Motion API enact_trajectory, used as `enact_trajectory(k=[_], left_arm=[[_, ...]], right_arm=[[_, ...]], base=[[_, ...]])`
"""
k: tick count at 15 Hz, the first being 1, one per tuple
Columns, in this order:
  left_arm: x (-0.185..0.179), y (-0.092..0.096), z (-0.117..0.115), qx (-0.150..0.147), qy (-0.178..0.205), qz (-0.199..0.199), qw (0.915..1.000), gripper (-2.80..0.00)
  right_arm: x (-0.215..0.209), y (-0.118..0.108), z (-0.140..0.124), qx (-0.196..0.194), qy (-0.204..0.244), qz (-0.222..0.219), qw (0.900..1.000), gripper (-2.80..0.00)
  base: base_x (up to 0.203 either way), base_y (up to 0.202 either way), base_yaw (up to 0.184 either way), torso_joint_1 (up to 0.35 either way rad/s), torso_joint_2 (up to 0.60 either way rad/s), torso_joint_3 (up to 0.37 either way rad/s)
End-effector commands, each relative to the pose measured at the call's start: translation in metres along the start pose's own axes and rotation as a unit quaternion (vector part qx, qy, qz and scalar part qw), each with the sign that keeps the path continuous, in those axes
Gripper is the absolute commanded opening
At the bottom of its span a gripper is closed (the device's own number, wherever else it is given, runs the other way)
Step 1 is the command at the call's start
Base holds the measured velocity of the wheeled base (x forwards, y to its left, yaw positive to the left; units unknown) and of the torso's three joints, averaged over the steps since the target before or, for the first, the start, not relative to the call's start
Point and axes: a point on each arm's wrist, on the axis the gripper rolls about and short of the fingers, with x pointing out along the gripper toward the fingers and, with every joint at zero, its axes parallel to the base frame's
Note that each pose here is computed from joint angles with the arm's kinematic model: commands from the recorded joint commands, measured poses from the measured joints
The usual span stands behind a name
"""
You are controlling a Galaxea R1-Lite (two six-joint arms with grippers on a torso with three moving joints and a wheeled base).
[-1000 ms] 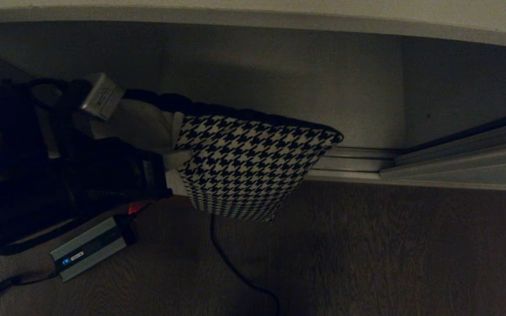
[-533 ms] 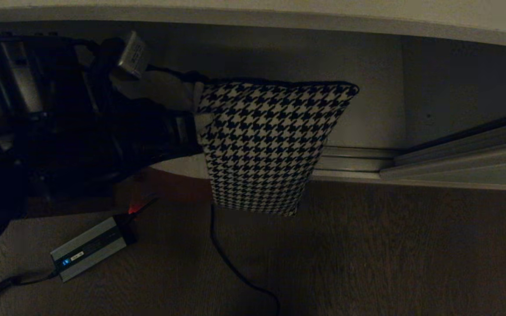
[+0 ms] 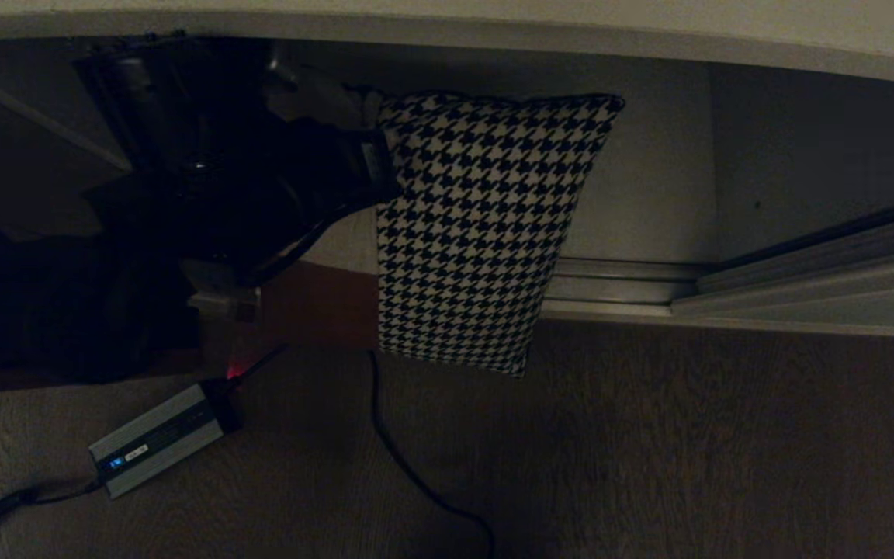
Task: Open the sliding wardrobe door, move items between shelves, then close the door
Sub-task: Place the pillow on the lower shelf
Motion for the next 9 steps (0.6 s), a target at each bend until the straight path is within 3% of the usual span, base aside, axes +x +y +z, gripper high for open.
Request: enact_trajectory(k=[1,7,9], left_arm=[[0.01,-0.003,-0.027,0.005,0.021,0.002,0.9998,-2.8],[-0.004,-0.006,-0.074,0.059,-0.006,0.011,0.9982,-2.8],[0.006,-0.007,-0.093,0.062,-0.017,0.028,0.9976,-2.8]], right_arm=[[0.0,0.0,-0.001,0.0,0.002,0.0,1.0,-2.8],[0.0,0.0,-0.001,0.0,0.002,0.0,1.0,-2.8],[0.0,0.0,-0.001,0.0,0.002,0.0,1.0,-2.8]], base=[[0.0,0.0,0.0,0.0,0.0,0.0],[0.0,0.0,0.0,0.0,0.0,0.0],[0.0,0.0,0.0,0.0,0.0,0.0]])
